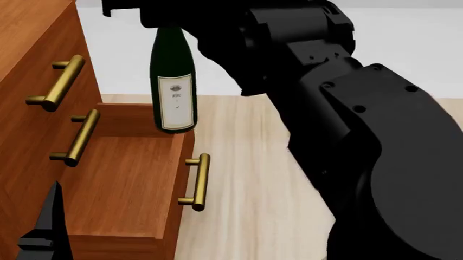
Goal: Put the wine bottle in the bottom drawer of the cabinet.
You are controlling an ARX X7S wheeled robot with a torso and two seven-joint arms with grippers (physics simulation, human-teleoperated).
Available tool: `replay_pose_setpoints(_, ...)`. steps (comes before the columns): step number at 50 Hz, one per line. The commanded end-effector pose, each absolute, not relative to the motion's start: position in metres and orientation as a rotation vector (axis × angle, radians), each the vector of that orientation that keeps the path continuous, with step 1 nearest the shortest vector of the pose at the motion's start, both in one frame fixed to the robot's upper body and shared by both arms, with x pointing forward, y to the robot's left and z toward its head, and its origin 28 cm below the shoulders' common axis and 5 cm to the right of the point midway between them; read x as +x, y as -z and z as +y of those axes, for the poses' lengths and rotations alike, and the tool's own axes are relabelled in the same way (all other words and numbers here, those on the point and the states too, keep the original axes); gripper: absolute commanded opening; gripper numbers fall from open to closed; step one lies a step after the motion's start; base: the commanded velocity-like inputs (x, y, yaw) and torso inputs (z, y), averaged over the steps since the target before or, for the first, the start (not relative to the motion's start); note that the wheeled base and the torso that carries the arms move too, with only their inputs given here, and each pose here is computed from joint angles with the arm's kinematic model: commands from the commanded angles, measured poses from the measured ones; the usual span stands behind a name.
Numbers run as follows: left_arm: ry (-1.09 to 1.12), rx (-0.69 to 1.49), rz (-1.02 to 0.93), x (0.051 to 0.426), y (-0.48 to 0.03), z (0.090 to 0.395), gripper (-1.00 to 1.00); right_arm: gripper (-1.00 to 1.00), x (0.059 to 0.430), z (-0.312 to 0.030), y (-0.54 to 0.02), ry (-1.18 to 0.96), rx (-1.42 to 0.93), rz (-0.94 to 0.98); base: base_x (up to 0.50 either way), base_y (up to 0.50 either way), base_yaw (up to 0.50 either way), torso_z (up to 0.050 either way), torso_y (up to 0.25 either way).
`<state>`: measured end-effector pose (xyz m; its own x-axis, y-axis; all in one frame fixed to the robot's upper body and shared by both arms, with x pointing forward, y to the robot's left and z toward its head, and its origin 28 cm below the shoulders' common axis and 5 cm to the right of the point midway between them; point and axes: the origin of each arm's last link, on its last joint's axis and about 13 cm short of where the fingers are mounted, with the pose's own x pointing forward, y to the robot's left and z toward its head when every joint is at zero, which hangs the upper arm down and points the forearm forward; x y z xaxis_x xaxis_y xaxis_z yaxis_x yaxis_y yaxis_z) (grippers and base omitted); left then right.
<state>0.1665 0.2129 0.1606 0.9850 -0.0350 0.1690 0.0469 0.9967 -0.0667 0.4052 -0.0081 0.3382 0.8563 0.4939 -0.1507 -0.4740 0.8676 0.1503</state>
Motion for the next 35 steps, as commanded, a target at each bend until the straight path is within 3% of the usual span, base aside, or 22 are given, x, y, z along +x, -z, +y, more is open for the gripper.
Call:
replay_pose_setpoints(1, 0.043, -0.074, -0.166, 0.167, -0.160, 0.214, 1.00, -1.00, 0.399, -0.004, -0.344, -0.551, 0.188, 0.252, 0.00, 0.00, 0.00, 0.000, 0.000)
replay_pose_setpoints(35, 0.039, -0.085, -0.171, 0.164, -0.159, 0.216, 1.00, -1.00, 0.391, 0.010, -0.333, -0.666, 0.352, 0.352, 0.00, 0.00, 0.00, 0.000, 0.001)
